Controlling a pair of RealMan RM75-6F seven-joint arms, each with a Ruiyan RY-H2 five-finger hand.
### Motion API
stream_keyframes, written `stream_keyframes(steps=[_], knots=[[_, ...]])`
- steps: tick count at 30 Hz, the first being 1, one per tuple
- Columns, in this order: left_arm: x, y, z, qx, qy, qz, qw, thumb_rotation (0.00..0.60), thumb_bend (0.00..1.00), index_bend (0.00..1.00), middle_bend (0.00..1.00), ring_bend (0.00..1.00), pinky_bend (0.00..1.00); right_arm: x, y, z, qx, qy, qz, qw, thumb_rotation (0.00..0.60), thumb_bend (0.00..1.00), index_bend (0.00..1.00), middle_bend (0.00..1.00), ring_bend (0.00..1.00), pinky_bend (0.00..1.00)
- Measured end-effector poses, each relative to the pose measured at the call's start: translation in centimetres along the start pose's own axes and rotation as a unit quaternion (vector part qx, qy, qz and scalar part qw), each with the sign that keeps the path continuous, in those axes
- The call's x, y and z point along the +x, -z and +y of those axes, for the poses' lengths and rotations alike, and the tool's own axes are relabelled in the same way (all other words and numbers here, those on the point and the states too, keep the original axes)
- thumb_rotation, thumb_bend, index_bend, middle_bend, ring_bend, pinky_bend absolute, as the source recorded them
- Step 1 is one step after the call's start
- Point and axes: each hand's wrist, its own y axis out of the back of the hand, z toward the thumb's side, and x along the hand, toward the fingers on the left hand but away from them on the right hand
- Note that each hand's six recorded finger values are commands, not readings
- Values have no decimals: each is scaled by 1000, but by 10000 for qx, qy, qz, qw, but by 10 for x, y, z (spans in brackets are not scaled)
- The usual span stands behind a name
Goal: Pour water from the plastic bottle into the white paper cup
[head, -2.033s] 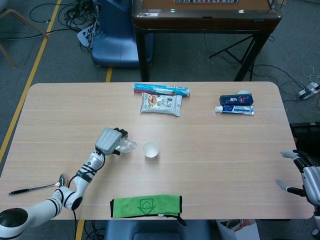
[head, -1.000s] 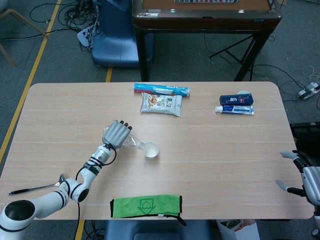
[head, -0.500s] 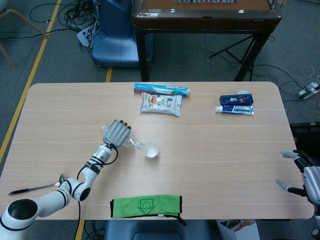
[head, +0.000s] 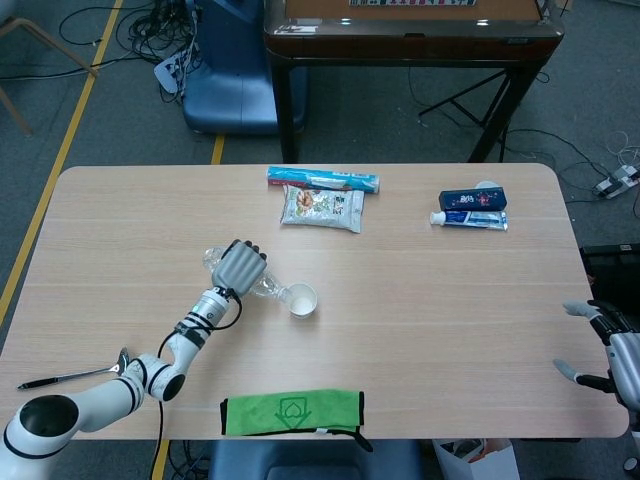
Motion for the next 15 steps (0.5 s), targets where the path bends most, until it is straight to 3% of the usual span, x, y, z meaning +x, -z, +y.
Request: stream_keyframes(steps=[15], knots=[[9, -10, 6, 300, 45, -62, 9995, 600, 20, 590, 580, 528, 667, 2, 0, 1, -39, -12, 30, 10000, 600, 80, 258, 311, 176, 338]])
